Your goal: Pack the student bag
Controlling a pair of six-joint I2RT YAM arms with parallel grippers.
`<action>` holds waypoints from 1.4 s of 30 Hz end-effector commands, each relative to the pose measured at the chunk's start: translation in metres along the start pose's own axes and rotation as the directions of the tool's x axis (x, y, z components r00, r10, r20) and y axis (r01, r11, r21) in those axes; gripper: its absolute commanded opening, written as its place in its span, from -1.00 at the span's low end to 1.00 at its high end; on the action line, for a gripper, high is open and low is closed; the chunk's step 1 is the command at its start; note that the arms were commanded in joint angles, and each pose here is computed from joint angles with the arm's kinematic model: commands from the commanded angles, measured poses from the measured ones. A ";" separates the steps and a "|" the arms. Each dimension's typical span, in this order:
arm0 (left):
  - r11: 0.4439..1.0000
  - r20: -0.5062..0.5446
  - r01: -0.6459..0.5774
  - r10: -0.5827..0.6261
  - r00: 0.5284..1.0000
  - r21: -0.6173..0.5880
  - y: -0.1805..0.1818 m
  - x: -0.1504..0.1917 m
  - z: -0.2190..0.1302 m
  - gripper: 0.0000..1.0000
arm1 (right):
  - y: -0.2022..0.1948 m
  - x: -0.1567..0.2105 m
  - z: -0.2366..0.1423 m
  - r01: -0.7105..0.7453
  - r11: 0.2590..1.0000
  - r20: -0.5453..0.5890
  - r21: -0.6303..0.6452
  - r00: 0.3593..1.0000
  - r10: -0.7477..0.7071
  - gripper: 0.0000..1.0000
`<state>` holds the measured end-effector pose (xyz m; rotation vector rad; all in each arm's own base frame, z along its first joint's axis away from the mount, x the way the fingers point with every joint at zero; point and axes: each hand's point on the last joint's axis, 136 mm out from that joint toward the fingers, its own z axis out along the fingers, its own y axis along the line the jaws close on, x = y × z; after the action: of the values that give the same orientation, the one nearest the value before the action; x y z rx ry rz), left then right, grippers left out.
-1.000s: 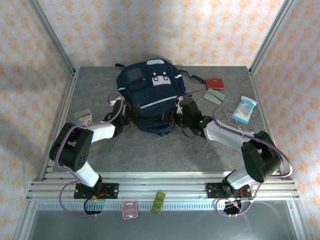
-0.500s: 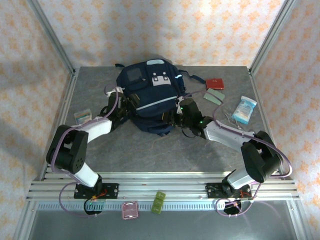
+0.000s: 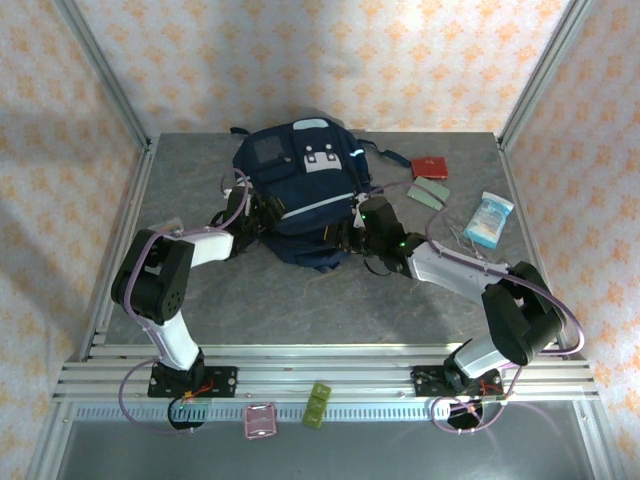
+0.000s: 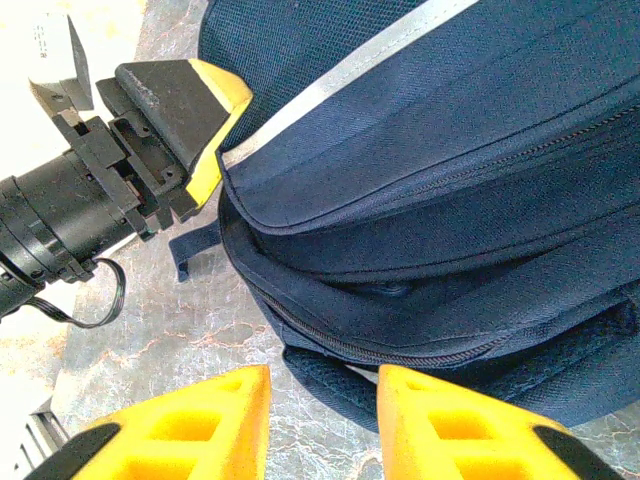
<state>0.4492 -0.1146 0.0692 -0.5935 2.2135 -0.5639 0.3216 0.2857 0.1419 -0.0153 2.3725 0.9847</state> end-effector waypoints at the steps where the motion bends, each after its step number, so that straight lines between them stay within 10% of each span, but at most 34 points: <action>1: 1.000 -0.047 -0.001 0.001 0.999 -0.001 0.004 0.010 0.008 0.35 | 0.007 -0.003 -0.003 0.005 1.000 0.019 -0.030 1.000 -0.005 -0.35; 10: 0.980 -0.238 -0.024 0.072 0.969 0.198 -0.035 0.050 0.026 0.28 | 0.002 -0.004 -0.001 0.000 1.000 0.026 -0.004 1.000 0.000 -0.35; 16: 0.966 -0.249 -0.005 0.072 0.966 0.257 -0.052 0.045 0.019 -1.00 | -0.004 -0.001 0.000 -0.014 1.000 0.023 0.013 1.000 0.014 -0.35; 27: 0.894 -0.167 0.149 -0.085 0.982 0.422 -0.123 -0.018 -0.049 -1.00 | 0.002 0.005 0.001 0.065 0.998 0.017 0.010 0.998 -0.065 -0.37; 32: 0.851 -0.156 0.206 -0.148 0.977 0.484 -0.144 -0.033 -0.070 -1.00 | 0.014 0.033 0.025 0.100 0.993 -0.043 -0.060 0.994 -0.103 -0.68; 42: 0.793 -0.175 0.272 -0.210 0.962 0.546 -0.162 -0.040 -0.085 -1.00 | -0.055 0.059 0.052 0.031 0.986 -0.048 0.163 0.999 -0.023 -0.68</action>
<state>0.4382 -0.1890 0.1422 -0.6987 2.1783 -1.1720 0.3044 0.3127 0.0585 -0.1017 2.4658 0.9092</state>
